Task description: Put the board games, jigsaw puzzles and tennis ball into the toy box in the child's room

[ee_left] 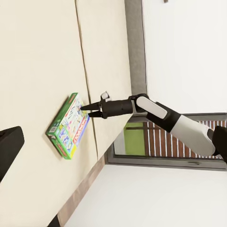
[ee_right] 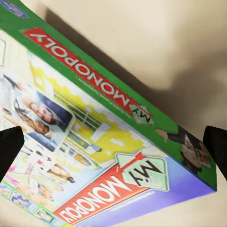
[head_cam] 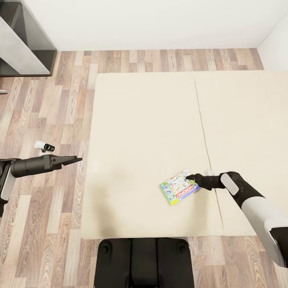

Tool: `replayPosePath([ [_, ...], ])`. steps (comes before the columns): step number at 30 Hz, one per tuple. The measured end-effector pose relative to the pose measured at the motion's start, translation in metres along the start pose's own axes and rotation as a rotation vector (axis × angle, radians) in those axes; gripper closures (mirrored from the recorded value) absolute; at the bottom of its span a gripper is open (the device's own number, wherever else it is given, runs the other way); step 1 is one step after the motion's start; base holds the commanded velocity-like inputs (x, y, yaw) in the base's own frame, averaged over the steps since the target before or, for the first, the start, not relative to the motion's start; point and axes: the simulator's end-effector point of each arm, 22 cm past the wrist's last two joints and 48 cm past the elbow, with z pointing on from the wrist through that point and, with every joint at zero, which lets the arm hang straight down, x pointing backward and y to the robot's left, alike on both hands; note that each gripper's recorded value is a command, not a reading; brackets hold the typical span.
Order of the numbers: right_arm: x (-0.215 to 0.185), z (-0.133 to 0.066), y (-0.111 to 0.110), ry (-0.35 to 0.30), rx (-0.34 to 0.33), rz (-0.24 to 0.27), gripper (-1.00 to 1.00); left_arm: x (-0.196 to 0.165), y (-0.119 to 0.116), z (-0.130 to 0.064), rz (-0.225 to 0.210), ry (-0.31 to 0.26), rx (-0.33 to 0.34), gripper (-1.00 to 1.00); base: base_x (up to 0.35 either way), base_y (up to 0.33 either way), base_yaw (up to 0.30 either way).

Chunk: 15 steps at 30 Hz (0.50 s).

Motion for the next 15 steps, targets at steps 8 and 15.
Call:
replayPosePath([
  [8, -0.0024, -0.0026, -0.0045, -0.004, 0.006, 0.001, -1.0, -0.0001, -0.0002, 0.0001, 0.0, -0.001, 0.001, -1.0, 0.0, 0.053, 0.0],
  [15, -0.0012, -0.0032, -0.0012, 0.001, -0.017, -0.007, -1.0, -0.0001, 0.0002, 0.0, 0.0, 0.0, 0.0, -1.0, 0.0, 0.005, 0.0],
])
